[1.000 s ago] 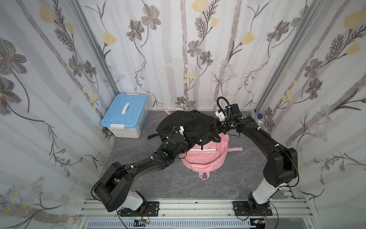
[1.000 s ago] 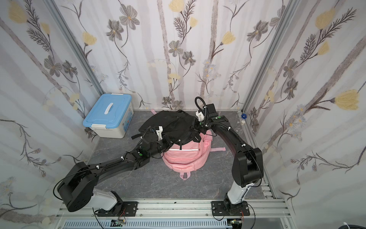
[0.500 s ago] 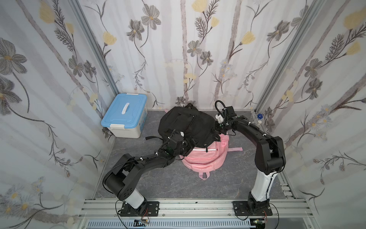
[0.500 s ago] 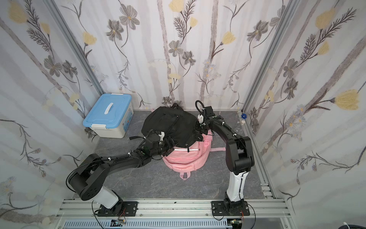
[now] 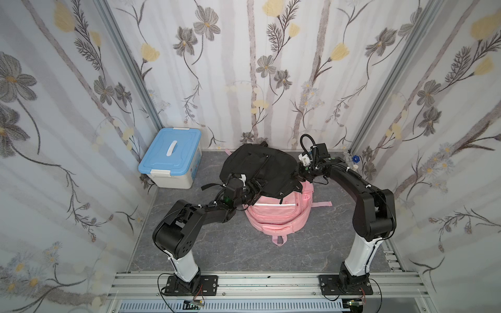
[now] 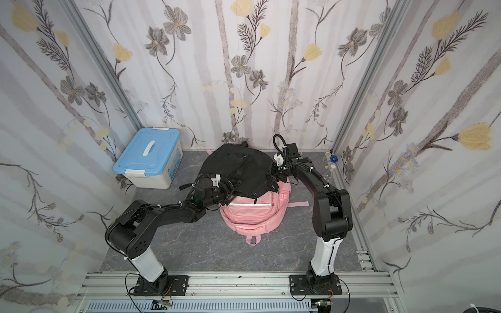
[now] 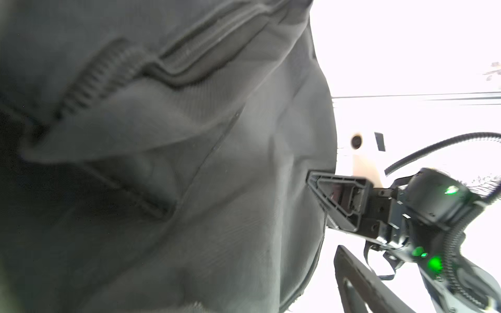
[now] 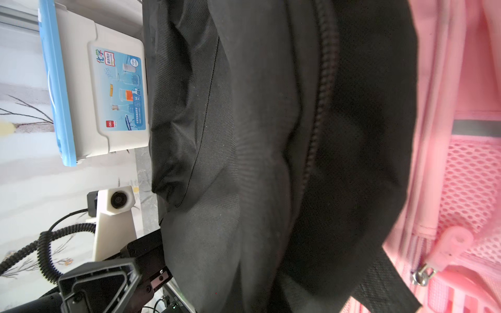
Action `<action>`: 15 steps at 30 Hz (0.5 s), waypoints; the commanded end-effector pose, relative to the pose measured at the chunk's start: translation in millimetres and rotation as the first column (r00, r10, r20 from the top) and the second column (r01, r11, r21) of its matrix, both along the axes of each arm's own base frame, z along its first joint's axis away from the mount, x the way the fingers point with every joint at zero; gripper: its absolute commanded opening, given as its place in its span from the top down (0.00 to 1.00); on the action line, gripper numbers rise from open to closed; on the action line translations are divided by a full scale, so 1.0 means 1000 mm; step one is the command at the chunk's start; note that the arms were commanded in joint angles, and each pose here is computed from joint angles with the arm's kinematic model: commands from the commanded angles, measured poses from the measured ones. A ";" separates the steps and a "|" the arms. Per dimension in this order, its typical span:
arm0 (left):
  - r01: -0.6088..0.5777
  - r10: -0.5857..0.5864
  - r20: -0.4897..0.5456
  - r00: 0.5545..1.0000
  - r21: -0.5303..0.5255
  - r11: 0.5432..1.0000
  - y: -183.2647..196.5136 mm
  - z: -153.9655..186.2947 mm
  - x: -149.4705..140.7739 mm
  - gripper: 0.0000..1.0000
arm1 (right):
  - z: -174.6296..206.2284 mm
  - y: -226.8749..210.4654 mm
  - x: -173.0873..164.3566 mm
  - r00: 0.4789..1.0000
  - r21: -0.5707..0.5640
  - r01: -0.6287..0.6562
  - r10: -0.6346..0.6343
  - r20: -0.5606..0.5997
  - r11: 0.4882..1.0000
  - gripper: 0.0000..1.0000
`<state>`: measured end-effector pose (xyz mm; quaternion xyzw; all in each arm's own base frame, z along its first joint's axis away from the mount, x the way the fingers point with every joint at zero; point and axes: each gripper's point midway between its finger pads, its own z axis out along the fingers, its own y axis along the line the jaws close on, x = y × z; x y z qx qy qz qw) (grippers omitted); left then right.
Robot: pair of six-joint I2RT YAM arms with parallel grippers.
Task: Zip up the backpack
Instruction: Adjust the backpack at the center of the board.
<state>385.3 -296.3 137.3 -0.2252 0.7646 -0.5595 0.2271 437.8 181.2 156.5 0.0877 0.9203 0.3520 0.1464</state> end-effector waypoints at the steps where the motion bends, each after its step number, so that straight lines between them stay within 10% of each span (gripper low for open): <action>1: 0.009 -0.005 0.062 0.998 -0.064 0.998 -0.001 0.015 0.013 0.12 | 0.011 0.002 -0.004 1.000 0.069 -0.008 0.009 -0.010 0.998 1.00; 15: 0.016 0.007 0.132 0.991 -0.172 0.985 -0.001 0.026 0.043 0.90 | 0.008 0.006 0.001 0.997 0.237 0.001 0.016 -0.071 0.971 1.00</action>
